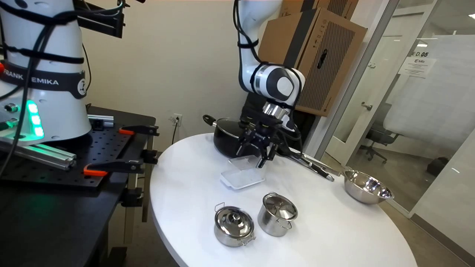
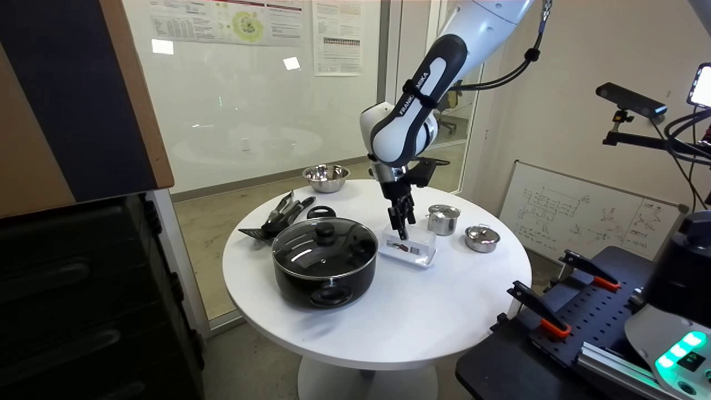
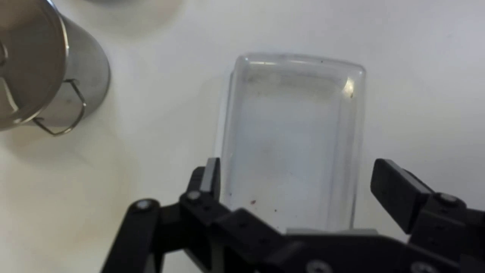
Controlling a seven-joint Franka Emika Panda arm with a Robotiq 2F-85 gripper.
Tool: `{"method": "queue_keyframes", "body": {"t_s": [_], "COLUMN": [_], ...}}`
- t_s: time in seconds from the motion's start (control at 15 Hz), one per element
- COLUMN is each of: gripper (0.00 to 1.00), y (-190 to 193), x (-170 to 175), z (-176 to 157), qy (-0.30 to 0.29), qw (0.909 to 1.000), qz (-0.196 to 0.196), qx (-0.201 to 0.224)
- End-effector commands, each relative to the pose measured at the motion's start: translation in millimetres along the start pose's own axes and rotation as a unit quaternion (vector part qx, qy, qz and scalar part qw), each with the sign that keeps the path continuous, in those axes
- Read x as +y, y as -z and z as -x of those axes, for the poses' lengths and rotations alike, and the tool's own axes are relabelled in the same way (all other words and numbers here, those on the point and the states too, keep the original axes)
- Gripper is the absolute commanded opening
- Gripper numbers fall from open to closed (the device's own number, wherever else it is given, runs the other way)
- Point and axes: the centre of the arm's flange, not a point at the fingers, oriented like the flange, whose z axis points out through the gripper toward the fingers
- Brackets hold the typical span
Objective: Shake the transparent object.
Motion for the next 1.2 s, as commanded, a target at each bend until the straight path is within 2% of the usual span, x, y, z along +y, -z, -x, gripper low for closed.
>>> {"method": "queue_keyframes", "body": {"t_s": [0.0,0.27,0.33,1.13], "gripper": [1.00,1.00,1.00,1.00], "y": [26.9,44.0,35.4,40.8], "x": [-11.0,-5.5,-5.9,-4.3], "z": [26.1,37.3,15.7,25.7], "qy": [0.022,0.017,0.009,0.007], "qw": [0.9992,0.9975,0.9986,0.9981], "qz": [0.010,0.025,0.019,0.021], "qx": [0.033,0.064,0.049,0.057]}}
